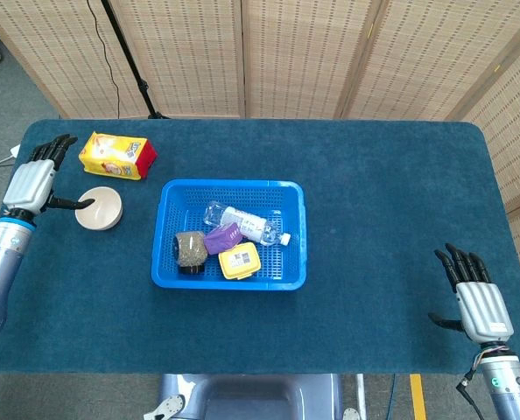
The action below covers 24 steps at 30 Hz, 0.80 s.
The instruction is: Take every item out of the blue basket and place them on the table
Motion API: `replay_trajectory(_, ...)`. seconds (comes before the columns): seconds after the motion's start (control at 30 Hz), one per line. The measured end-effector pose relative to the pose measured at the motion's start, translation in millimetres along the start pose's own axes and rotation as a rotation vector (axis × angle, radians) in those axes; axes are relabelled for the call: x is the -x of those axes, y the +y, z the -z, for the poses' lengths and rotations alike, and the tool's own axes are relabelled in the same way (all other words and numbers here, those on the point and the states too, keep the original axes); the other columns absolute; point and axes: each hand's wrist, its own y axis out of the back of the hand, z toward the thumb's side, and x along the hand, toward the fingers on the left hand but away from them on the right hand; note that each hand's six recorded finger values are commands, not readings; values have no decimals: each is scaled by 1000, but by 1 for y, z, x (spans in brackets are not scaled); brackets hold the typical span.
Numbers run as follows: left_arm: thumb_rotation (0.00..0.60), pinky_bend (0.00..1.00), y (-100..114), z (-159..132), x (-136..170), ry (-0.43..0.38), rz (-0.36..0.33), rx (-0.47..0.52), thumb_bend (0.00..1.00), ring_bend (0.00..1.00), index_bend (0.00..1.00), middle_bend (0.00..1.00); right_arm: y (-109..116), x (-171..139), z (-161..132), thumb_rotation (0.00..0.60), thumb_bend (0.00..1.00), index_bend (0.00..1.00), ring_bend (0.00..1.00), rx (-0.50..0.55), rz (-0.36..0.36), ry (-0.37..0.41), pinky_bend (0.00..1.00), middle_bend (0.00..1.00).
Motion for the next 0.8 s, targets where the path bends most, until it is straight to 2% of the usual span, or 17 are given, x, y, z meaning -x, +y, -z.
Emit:
replay_trajectory(0.23,515,0,1,-30,35,-79,3,-32,89,0,0,0,28,10,-9,600,0,0,0,-16,15,90,0,0)
replay_trajectory(0.4,553,0,-2,-31,73,-70,-10,-73,88,0,0,0,51,25,-28,600,0,0,0,14,-8,192,0,0)
replay_trajectory(0.6,580,0,-8,-18,104,-33,-16,-67,89,0,0,0,69,48,-74,600,0,0,0,35,-39,339,0,0)
replay_trajectory(0.8,599,0,-6,-2,143,40,-73,-81,89,0,0,0,62,83,-138,600,0,0,0,12,-118,491,0,0)
